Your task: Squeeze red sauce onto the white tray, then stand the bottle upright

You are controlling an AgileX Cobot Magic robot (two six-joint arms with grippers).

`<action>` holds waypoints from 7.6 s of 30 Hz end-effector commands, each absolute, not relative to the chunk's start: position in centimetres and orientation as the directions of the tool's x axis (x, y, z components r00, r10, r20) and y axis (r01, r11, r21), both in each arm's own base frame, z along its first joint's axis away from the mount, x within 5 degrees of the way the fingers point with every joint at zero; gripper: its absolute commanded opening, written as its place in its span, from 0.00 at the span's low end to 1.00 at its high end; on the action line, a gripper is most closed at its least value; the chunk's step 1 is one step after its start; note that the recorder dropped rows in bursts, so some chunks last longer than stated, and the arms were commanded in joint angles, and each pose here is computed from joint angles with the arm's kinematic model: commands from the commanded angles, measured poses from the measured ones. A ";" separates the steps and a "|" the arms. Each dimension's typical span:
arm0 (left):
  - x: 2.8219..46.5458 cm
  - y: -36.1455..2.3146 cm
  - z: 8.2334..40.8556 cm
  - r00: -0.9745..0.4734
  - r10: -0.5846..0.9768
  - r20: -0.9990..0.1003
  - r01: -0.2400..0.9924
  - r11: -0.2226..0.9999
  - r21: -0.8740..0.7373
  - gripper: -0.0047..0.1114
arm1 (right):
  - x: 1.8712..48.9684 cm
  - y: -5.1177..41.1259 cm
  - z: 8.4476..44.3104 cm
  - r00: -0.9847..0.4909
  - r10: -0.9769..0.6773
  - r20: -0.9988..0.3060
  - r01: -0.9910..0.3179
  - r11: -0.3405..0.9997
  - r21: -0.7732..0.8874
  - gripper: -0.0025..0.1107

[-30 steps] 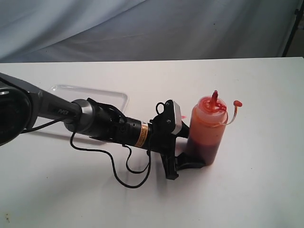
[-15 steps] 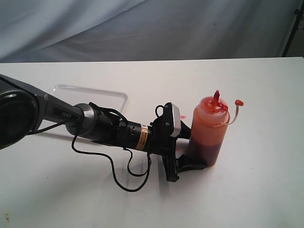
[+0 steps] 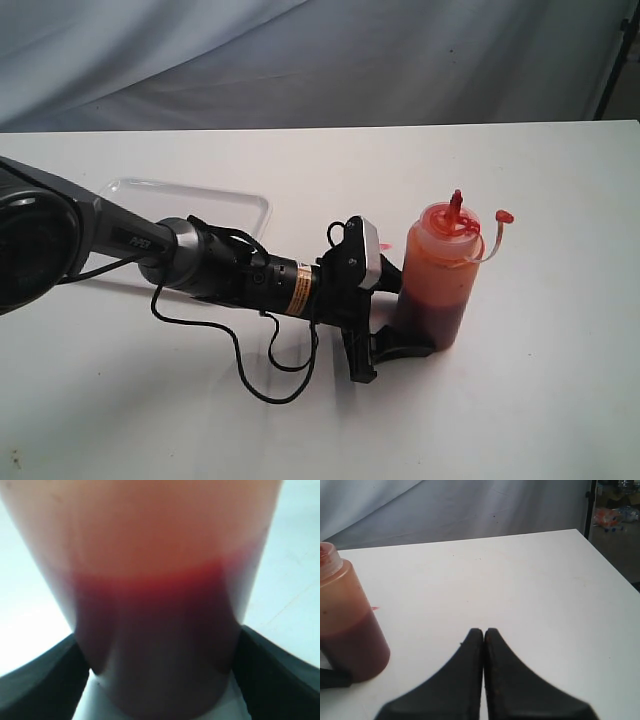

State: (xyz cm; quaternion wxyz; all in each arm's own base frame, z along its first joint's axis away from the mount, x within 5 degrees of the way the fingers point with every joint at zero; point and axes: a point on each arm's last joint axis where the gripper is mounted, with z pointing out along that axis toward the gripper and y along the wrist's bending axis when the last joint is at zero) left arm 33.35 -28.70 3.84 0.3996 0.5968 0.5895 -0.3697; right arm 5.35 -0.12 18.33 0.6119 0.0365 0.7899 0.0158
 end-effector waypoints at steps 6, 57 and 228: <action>33.2 -28.6 3.0 0.093 0.446 -0.890 0.995 -0.021 0.093 0.77 | 5.4 -0.1 18.3 -0.245 0.082 -0.966 0.040 0.996 0.074 0.02; 33.3 -29.8 3.3 -0.073 0.254 -0.964 0.992 0.122 -0.043 0.94 | 5.4 -0.1 18.3 -0.245 0.082 -0.966 0.040 0.996 0.074 0.02; 36.6 -3.1 22.1 -0.360 0.677 -0.642 0.464 0.727 0.506 0.04 | 5.5 1.5 19.8 -0.152 0.514 -0.844 -0.093 0.843 0.530 0.02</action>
